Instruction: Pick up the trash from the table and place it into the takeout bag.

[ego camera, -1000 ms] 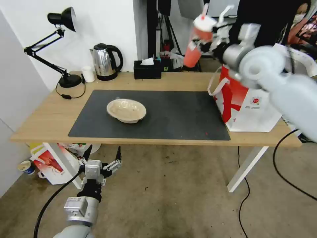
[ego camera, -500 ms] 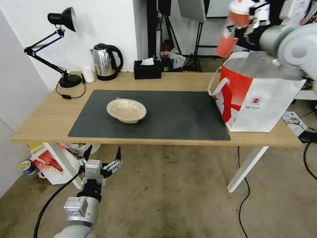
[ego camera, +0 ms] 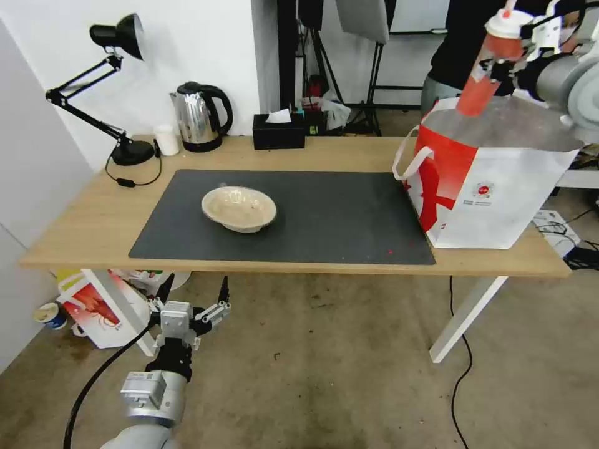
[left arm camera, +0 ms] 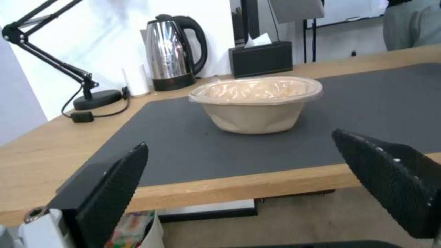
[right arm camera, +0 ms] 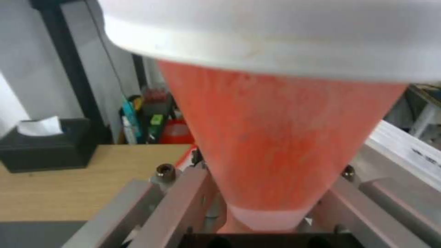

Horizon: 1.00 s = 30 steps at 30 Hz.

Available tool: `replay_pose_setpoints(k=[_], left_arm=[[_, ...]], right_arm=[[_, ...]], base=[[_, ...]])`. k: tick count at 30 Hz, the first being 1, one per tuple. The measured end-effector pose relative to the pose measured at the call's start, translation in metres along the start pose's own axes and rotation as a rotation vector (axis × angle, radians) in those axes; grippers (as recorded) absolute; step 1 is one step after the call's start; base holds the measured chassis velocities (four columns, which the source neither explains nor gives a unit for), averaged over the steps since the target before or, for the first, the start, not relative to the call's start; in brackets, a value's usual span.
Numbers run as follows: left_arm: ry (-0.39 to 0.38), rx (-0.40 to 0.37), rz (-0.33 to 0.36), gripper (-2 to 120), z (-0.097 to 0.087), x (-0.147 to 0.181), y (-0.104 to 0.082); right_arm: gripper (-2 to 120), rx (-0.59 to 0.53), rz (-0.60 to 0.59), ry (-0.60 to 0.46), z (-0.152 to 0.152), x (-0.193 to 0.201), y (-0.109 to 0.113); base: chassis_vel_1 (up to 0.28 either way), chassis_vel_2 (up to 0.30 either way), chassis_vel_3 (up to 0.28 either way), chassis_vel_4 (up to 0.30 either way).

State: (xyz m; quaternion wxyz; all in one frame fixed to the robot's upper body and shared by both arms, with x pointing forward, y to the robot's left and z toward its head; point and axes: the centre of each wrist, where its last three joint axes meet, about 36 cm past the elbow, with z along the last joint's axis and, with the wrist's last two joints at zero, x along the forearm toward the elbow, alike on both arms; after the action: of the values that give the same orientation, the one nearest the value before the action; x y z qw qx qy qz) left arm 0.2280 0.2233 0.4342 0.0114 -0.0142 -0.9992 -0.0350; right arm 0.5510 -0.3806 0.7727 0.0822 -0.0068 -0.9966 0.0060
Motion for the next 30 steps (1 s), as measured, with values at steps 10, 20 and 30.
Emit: replay_pose_setpoints(k=[10,20,30], left_arm=[[0.0,0.0,0.0,100,0.0,0.0,0.0],[0.0,0.0,0.0,100,0.0,0.0,0.0],[0.0,0.0,0.0,100,0.0,0.0,0.0]], right_arm=[[6,-0.017,0.052,0.031,0.018,-0.016,-0.028],[6,-0.031,0.114,0.082,0.048,-0.051,-0.048],[6,-0.019,0.166,0.115,0.068,-0.069,-0.047]], base=[[0.0,0.0,0.0,0.0],[0.0,0.0,0.0,0.0],[0.0,0.0,0.0,0.0]])
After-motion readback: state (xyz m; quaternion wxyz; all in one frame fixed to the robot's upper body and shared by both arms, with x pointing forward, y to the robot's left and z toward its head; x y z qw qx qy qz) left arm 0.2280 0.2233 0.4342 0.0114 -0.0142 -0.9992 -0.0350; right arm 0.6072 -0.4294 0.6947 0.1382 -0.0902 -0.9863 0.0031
